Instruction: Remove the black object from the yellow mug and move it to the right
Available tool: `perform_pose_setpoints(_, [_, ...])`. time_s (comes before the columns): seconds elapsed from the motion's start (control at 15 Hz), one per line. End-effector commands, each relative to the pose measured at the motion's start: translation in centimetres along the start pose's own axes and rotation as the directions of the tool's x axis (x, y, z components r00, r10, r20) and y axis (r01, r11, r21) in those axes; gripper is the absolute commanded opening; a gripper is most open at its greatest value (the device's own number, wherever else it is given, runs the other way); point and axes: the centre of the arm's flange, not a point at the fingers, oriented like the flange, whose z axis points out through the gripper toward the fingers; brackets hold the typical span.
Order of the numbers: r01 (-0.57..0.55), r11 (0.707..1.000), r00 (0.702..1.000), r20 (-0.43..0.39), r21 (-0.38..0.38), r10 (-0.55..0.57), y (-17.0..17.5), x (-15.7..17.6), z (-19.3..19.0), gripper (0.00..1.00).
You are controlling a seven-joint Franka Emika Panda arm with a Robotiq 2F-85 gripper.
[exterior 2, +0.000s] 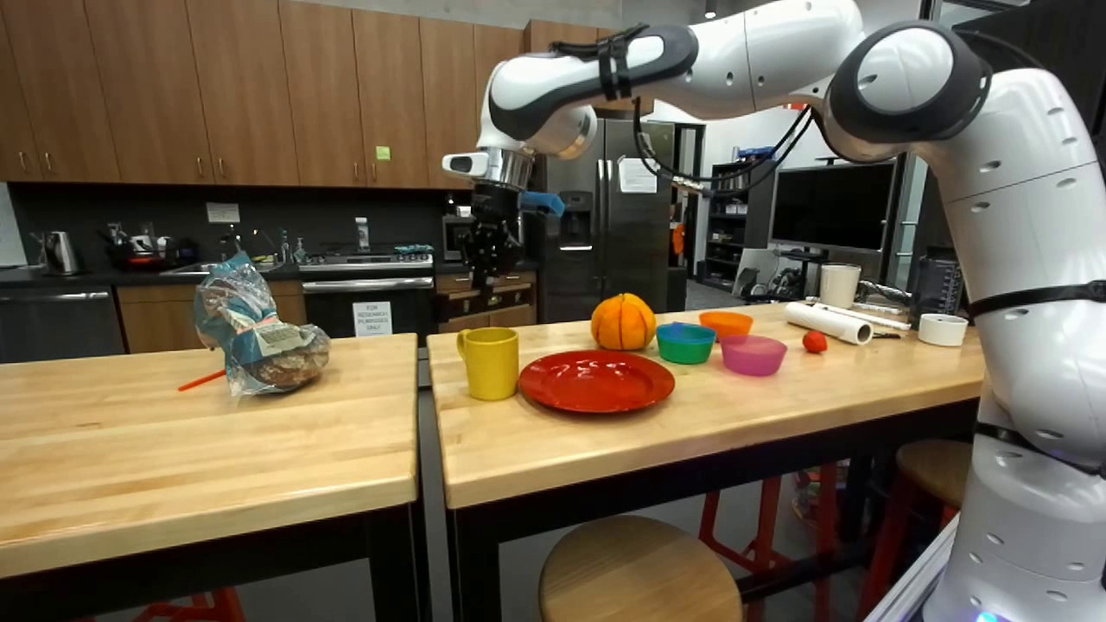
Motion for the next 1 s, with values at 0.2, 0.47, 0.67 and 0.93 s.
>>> perform_pose_setpoints(0.2, [-0.125,0.99,0.992,-0.02,-0.059,0.124,-2.0,-4.9,-5.2,0.05])
perform_pose_setpoints(0.47, [-0.223,0.97,0.975,-0.002,-0.101,0.224,-3.9,-8.7,-7.6,0.05])
perform_pose_setpoints(0.67, [-0.309,0.943,0.95,0.015,-0.123,0.313,-5.6,-12.0,-9.1,0.05])
perform_pose_setpoints(0.93, [-0.445,0.884,0.891,0.026,-0.143,0.453,-8.0,-17.1,-10.3,0.05])
